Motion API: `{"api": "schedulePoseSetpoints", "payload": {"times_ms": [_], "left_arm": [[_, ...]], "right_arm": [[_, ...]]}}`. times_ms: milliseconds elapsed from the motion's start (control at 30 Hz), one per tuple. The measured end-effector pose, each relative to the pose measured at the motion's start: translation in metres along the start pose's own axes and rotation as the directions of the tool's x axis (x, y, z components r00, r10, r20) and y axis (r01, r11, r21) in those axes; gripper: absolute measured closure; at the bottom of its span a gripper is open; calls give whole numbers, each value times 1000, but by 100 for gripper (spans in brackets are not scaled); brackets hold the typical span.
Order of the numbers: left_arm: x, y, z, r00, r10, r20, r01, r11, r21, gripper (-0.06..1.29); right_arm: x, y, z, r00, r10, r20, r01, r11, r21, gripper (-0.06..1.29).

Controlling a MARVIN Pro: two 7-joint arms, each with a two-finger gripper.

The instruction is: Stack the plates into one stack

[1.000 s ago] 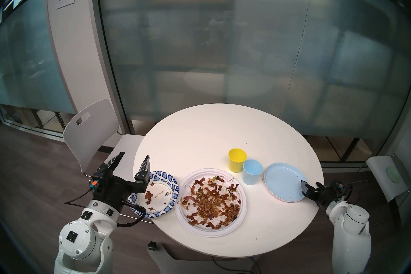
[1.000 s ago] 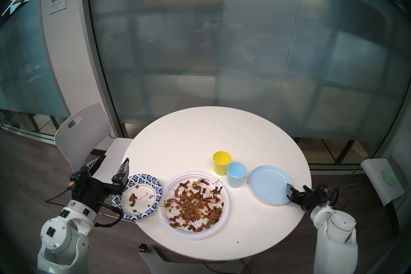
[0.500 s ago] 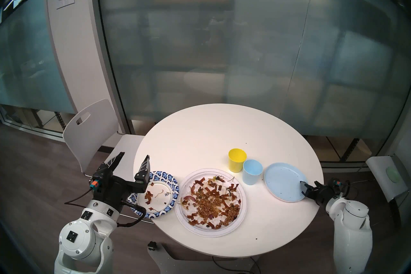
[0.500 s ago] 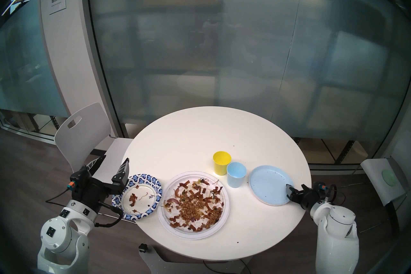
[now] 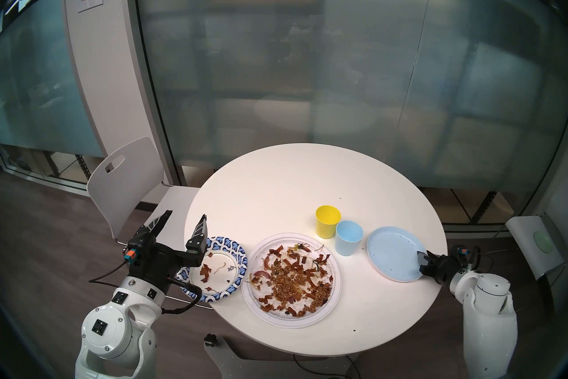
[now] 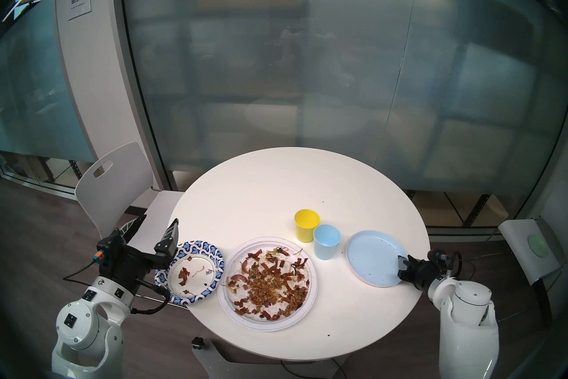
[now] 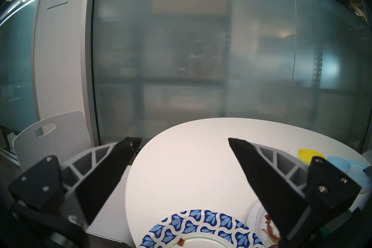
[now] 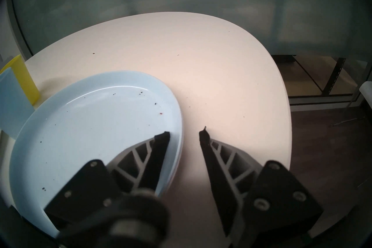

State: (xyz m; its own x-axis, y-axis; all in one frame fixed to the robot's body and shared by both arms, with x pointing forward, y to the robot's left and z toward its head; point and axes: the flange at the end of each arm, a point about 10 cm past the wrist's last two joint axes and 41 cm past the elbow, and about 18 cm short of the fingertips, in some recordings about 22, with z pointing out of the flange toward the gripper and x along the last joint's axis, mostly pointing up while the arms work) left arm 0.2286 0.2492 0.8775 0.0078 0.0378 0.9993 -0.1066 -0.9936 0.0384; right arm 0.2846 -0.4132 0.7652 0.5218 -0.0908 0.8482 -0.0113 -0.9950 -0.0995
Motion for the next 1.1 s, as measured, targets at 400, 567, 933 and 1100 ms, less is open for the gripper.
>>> {"api": "schedulePoseSetpoints", "payload": {"times_ms": [400,567,933,1100], "left_arm": [[0,0,0,1000,0,0,0,1000,0,0],[0,0,0,1000,0,0,0,1000,0,0],[0,0,0,1000,0,0,0,1000,0,0],[0,0,0,1000,0,0,0,1000,0,0]], "right_arm": [[-9,-16,-26,998,-31,52,27,997,70,81],[-17,-26,-39,997,-30,69,24,995,93,81],[-34,-53,-64,995,-35,93,22,989,144,82],[-41,-66,-71,994,-49,98,33,987,160,82]]}}
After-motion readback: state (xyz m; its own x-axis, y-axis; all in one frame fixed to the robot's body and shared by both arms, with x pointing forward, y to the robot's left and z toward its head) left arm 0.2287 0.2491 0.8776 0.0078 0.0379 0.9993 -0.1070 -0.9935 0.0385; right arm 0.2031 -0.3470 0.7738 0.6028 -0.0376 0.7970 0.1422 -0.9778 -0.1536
